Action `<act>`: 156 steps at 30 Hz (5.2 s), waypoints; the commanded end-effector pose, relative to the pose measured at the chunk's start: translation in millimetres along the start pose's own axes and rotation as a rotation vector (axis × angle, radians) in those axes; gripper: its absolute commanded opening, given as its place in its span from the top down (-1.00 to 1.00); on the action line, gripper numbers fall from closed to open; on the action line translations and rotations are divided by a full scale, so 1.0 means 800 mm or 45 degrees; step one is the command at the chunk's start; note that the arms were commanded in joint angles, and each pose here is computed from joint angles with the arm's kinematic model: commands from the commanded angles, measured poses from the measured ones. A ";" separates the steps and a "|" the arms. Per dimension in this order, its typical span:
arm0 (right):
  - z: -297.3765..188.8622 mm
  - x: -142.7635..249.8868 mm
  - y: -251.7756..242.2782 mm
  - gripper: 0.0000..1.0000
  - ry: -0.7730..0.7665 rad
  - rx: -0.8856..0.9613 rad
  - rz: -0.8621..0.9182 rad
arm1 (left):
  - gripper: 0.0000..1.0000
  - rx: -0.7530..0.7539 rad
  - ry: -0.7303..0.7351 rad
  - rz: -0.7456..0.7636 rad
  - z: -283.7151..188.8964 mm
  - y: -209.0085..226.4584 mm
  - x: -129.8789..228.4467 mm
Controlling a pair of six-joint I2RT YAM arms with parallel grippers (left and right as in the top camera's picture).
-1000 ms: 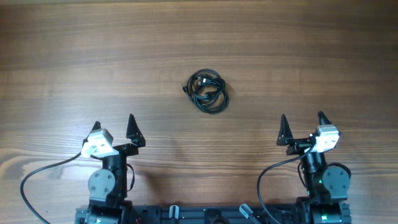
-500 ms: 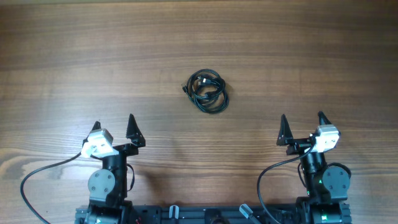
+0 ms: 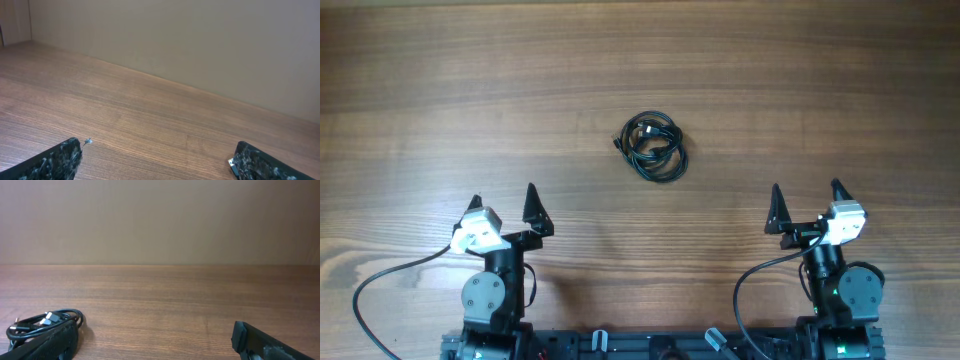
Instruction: Untangle cables
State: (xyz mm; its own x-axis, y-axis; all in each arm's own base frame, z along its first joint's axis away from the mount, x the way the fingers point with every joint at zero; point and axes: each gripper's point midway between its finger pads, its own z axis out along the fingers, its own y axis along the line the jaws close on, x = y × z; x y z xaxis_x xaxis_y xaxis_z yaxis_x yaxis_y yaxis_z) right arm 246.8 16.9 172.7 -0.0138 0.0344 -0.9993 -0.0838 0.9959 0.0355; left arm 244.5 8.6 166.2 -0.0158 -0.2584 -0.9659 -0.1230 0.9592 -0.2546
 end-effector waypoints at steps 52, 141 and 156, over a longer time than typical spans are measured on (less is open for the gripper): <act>-0.069 -0.230 0.068 -0.99 -0.479 -0.388 0.098 | -1.00 0.451 -0.093 -0.142 -0.015 -0.077 -0.033; 0.085 -0.021 0.202 -0.99 1.520 -0.591 0.804 | -0.11 -0.201 1.810 -0.347 0.130 -0.244 0.216; 0.081 -0.019 0.201 -1.00 1.542 -0.582 0.808 | 0.14 -0.251 1.818 -0.258 0.114 -0.239 0.230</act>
State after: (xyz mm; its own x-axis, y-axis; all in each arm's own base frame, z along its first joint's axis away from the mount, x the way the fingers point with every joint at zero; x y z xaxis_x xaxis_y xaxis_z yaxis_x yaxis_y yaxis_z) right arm 298.5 181.2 194.0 -0.9693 0.1324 -0.2071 -0.0508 0.7162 0.6961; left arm 358.4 -224.4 48.3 -0.9274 -0.3740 0.0026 -0.3544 0.8767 -0.3251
